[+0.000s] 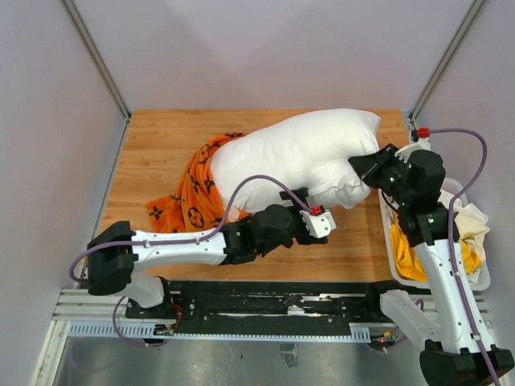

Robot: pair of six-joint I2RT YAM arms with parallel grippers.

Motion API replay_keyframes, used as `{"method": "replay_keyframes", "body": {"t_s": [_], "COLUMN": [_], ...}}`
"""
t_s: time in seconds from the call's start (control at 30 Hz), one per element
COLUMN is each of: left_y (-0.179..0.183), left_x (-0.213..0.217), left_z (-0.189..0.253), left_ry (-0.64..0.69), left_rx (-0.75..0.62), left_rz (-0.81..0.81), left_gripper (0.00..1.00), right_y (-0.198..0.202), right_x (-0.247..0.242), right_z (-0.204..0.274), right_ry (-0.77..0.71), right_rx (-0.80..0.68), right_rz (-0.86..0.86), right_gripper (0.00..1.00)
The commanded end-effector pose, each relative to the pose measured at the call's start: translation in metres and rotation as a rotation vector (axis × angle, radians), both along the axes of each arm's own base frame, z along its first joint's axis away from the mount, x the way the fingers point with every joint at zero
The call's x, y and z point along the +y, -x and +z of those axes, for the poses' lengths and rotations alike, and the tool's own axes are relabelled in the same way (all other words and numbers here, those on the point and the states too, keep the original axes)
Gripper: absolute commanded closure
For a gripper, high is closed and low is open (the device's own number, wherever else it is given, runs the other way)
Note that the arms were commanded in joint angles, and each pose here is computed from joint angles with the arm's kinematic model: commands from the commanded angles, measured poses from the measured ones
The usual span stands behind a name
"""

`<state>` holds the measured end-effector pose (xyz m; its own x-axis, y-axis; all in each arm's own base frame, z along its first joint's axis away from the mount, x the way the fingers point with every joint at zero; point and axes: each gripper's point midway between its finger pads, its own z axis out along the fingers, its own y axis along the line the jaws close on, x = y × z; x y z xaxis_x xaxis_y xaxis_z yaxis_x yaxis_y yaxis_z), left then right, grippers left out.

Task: Remove the pillowcase from the pillow
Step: Remove the pillow from the pillowcase.

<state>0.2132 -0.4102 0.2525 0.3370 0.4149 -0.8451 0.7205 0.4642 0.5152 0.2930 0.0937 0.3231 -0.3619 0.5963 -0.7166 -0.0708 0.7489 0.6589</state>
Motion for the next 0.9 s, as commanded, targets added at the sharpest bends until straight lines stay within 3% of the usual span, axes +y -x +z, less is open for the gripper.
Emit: {"method": "replay_keyframes", "body": {"t_s": [0.0, 0.07, 0.23, 0.33, 0.47, 0.53, 0.57, 0.6, 0.63, 0.67, 0.77, 0.8, 0.83, 0.87], "left_y": [-0.022, -0.029, -0.063, -0.075, -0.114, -0.135, -0.144, -0.15, -0.156, -0.163, -0.19, -0.194, -0.206, -0.212], "left_x": [-0.005, -0.006, 0.041, 0.042, 0.013, -0.004, -0.013, -0.018, -0.019, -0.014, 0.033, 0.044, 0.064, 0.077], "left_z": [0.031, 0.028, 0.054, 0.056, 0.039, 0.031, 0.032, 0.03, 0.027, 0.028, 0.062, 0.074, 0.089, 0.104], "left_ry": [0.056, 0.071, 0.251, 0.248, 0.184, 0.157, 0.141, 0.132, 0.121, 0.134, 0.258, 0.299, 0.349, 0.41], "left_rx": [-0.125, -0.144, -0.351, -0.425, -0.318, -0.189, -0.112, -0.034, 0.025, 0.061, 0.018, 0.025, 0.041, 0.07], "left_rz": [0.103, 0.146, 0.515, 0.56, 0.517, 0.438, 0.378, 0.321, 0.275, 0.276, 0.42, 0.444, 0.469, 0.466], "left_gripper": [0.01, 0.01, 0.01, 0.01, 0.01, 0.01, 0.12, 0.4, 0.78, 0.97, 1.0, 1.0, 1.0, 1.0], "right_y": [0.003, 0.004, 0.0, -0.002, -0.001, 0.001, 0.002, 0.003, 0.003, 0.004, 0.005, 0.005, 0.005, 0.005], "right_x": [-0.007, -0.007, 0.001, 0.005, 0.009, 0.008, 0.008, 0.007, 0.006, 0.005, 0.002, 0.001, 0.001, 0.001], "right_z": [0.053, 0.054, 0.049, 0.045, 0.048, 0.05, 0.051, 0.052, 0.052, 0.052, 0.052, 0.052, 0.052, 0.051], "right_ry": [0.023, 0.019, -0.011, -0.027, -0.035, -0.031, -0.024, -0.017, -0.009, -0.004, 0.025, 0.038, 0.049, 0.054], "right_rx": [-0.165, -0.175, -0.161, -0.154, -0.159, -0.169, -0.172, -0.175, -0.175, -0.176, -0.192, -0.199, -0.203, -0.204], "right_rz": [-0.04, -0.042, -0.006, 0.011, 0.03, 0.029, 0.028, 0.027, 0.026, 0.024, 0.016, 0.016, 0.021, 0.022], "right_gripper": [0.99, 0.99, 0.99, 0.99, 0.99, 0.99, 0.99, 0.99, 0.99, 0.99, 0.99, 0.93, 0.73, 0.43]}}
